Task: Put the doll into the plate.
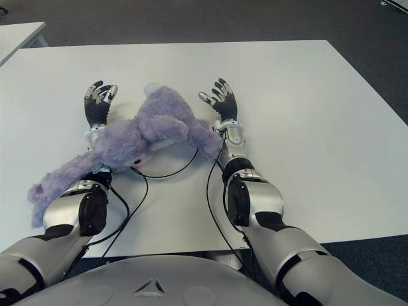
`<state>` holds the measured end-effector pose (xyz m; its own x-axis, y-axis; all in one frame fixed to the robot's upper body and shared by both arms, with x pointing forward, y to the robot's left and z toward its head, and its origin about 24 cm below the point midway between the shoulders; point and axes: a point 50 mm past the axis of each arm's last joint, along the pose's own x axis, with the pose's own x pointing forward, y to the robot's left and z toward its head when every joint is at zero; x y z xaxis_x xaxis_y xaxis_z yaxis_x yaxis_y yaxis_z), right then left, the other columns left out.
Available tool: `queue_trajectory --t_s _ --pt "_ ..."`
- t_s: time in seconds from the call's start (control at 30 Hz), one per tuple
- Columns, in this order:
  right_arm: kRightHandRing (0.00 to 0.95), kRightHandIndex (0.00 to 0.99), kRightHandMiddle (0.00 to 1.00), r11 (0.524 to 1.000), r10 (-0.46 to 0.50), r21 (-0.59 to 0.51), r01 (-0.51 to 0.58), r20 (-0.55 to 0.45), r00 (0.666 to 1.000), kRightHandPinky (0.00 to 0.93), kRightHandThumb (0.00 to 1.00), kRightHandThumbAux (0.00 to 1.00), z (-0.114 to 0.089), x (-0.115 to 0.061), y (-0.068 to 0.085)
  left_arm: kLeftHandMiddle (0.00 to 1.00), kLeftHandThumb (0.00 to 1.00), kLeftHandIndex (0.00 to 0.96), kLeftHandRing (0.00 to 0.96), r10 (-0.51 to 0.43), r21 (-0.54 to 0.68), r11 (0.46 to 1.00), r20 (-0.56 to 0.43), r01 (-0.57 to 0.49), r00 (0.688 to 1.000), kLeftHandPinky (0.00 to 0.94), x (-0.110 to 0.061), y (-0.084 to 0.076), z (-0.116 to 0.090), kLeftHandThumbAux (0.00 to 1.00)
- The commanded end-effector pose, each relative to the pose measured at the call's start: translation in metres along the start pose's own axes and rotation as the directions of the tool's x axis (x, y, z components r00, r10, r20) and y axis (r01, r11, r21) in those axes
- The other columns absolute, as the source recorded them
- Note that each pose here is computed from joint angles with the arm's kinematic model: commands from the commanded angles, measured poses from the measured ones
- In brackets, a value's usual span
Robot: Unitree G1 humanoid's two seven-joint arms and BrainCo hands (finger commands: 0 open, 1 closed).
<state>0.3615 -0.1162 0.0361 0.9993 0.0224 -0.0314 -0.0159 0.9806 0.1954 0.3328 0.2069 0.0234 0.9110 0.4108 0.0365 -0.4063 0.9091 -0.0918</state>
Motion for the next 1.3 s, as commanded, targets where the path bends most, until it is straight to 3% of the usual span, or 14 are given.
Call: queue_trajectory --t_s 0.03,0.37,1.3 --pt "0.134 0.096 0.135 0.999 -0.047 -0.023 0.041 -0.398 0.916 0.163 0.0 0.888 -0.1038 -0.0714 -0.0033 0.318 0.0 0.236 0.294 0.154 0.111 0.987 -0.449 -0.115 0.88 0.203 -0.1213 0.0572 -0.1173 0.628" --pt "0.149 0.108 0.149 0.994 -0.054 -0.105 0.015 -0.379 0.924 0.17 0.003 0.904 -0.1032 -0.0721 -0.0009 0.322 0.0 0.245 0.298 0.151 0.11 0.988 -0.456 -0.113 0.877 0.19 -0.1215 0.0586 -0.118 0.652" --pt "0.219 0.184 0.233 0.989 -0.072 -0.146 0.022 -0.35 0.934 0.225 0.085 0.929 -0.1015 -0.0722 -0.0003 0.332 0.0 0.259 0.311 0.15 0.092 0.988 -0.452 -0.122 0.879 0.195 -0.1218 0.058 -0.1176 0.661"
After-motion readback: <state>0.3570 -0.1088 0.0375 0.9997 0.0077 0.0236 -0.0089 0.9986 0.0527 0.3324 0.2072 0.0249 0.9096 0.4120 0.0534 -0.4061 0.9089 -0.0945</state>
